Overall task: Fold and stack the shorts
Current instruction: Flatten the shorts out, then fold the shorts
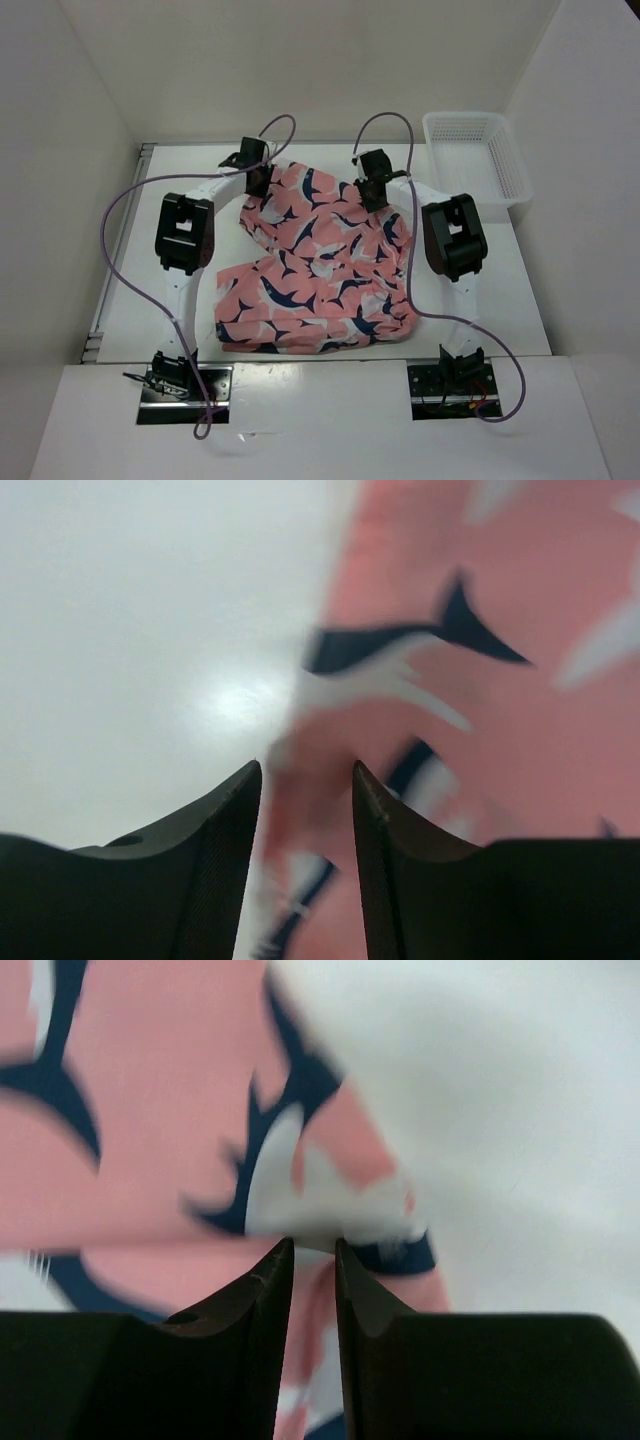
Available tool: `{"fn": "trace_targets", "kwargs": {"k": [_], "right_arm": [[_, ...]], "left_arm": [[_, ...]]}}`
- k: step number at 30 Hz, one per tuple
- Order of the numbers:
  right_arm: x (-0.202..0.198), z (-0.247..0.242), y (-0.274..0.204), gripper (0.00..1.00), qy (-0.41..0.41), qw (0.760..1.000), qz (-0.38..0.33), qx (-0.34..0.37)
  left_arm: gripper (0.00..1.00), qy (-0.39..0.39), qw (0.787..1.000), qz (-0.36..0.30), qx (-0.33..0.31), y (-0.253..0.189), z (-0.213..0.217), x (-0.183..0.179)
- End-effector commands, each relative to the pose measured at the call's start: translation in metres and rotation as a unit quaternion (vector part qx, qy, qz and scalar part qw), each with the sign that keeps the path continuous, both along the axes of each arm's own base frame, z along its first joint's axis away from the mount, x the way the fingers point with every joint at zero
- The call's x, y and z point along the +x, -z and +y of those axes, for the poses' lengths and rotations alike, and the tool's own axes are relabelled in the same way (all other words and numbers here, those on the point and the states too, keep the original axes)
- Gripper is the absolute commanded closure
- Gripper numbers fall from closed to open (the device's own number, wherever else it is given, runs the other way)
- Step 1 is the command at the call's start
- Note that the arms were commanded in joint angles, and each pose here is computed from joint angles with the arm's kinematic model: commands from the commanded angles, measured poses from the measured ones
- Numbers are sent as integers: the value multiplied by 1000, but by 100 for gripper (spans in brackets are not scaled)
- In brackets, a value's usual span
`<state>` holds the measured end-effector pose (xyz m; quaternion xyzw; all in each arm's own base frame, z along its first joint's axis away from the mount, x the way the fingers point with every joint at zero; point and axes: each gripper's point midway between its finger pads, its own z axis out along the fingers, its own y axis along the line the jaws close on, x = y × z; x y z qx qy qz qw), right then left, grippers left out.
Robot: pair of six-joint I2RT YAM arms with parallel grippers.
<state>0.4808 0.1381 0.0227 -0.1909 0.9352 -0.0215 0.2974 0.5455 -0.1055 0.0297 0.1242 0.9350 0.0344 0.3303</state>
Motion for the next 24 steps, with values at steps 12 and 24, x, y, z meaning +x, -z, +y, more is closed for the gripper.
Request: {"fn": "trace_targets", "kwargs": {"k": [12, 24], "right_arm": [[111, 39, -116, 30, 66, 974, -217, -1], [14, 5, -69, 23, -41, 996, -74, 7]], "left_arm": [[45, -33, 996, -62, -54, -78, 55, 88], [29, 59, 989, -92, -98, -92, -39, 102]]}}
